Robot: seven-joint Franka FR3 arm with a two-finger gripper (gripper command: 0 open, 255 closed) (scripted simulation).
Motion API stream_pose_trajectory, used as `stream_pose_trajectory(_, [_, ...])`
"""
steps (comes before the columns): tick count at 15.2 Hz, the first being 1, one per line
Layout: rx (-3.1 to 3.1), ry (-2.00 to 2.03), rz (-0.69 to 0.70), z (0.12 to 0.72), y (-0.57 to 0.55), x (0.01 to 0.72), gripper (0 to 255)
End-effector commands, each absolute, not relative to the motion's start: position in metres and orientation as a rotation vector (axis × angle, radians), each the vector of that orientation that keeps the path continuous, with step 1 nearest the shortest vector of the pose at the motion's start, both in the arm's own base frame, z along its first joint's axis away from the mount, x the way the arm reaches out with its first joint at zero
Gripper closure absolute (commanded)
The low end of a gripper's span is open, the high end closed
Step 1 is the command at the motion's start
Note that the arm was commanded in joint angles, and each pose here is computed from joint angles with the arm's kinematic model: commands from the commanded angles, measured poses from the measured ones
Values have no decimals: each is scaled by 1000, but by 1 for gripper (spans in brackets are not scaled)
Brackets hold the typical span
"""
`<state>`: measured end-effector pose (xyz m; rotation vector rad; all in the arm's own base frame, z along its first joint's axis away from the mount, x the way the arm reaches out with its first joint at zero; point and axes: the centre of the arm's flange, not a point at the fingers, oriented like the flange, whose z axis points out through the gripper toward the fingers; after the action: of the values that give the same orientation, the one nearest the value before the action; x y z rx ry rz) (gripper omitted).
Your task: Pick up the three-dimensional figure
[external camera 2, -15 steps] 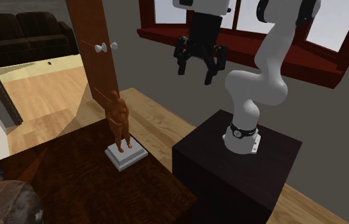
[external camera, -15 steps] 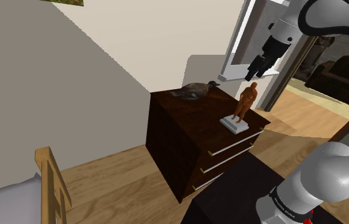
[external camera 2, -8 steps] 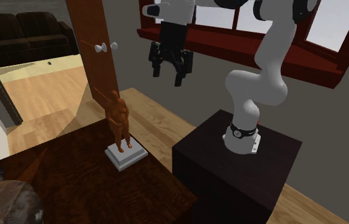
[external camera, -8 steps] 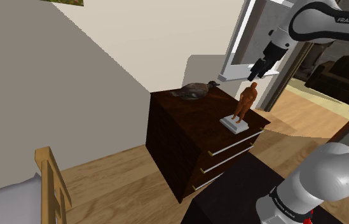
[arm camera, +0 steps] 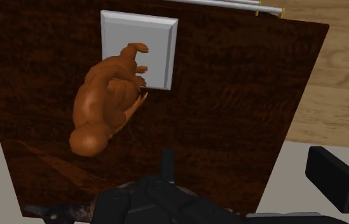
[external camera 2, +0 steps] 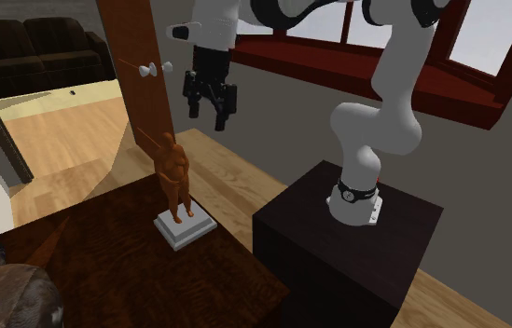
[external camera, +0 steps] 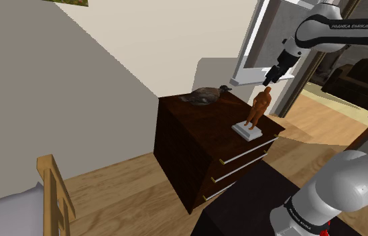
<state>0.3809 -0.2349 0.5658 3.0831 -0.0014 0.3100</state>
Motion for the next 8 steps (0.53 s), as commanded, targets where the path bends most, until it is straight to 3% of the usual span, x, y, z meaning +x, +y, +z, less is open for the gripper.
stream_pose_trajectory(1, [3080,2,311,559,-260,390,0])
stream_pose_trajectory(8, [3077,9,315,534,-344,416,0])
